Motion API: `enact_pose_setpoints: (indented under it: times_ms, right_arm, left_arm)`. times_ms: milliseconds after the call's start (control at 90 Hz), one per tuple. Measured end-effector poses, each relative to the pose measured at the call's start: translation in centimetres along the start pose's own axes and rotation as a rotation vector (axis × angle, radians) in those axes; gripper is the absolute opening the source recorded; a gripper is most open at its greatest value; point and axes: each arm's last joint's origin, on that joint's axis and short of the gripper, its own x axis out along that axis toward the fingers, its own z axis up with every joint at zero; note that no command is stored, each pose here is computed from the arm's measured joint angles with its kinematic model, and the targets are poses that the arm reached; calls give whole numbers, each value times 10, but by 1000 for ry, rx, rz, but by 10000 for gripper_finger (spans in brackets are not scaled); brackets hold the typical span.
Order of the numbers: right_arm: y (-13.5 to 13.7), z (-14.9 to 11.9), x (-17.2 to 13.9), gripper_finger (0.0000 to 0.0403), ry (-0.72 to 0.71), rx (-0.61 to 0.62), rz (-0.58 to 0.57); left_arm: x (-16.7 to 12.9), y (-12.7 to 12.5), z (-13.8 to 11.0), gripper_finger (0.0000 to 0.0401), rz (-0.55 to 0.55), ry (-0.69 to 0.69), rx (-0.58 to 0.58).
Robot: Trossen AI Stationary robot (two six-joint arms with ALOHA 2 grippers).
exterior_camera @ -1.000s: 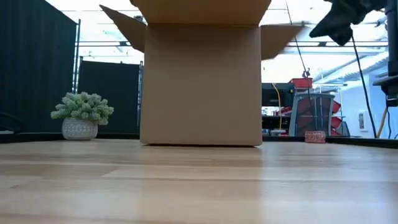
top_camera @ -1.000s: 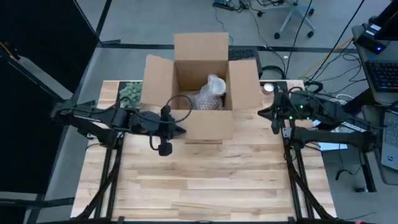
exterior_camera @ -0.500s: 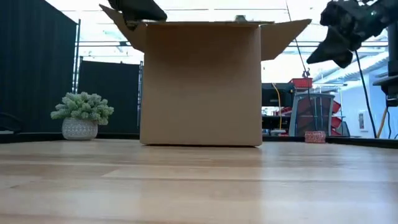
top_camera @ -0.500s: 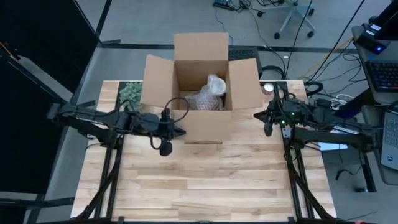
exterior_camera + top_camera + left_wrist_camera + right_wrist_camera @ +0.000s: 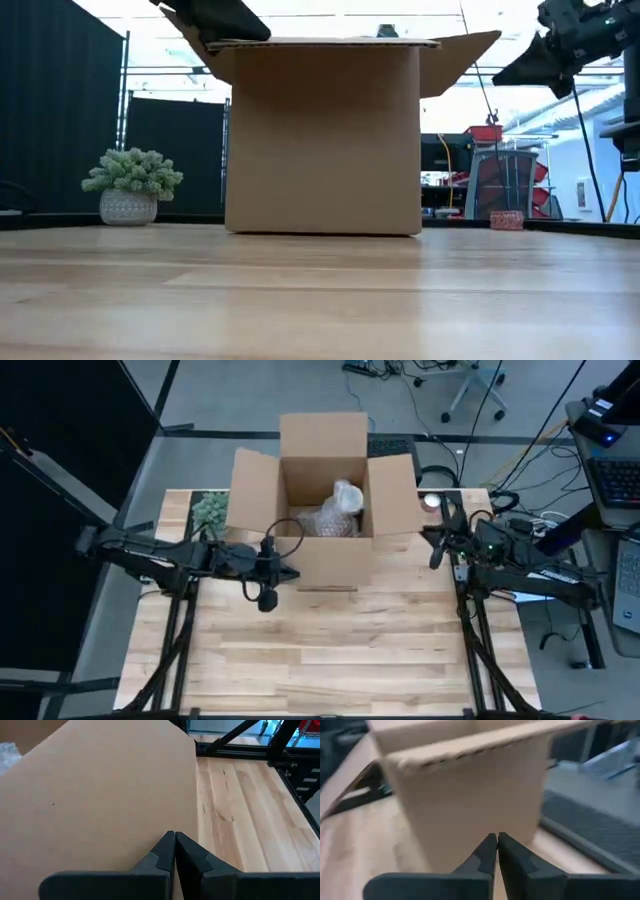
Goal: Wrap mug
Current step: Return to Home Position
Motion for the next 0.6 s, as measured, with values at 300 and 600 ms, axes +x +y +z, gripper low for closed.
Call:
enact_pose_setpoints:
  times_ms: [300,600]
  right_arm:
    - [-11,-19,-13,4,-122,47,-88]
    - [-9,-24,-13,4,-263,80,17]
  left_arm:
    - [0,0,1,0,-2,-14,-6]
    - [0,0,2,0,0,-18,0]
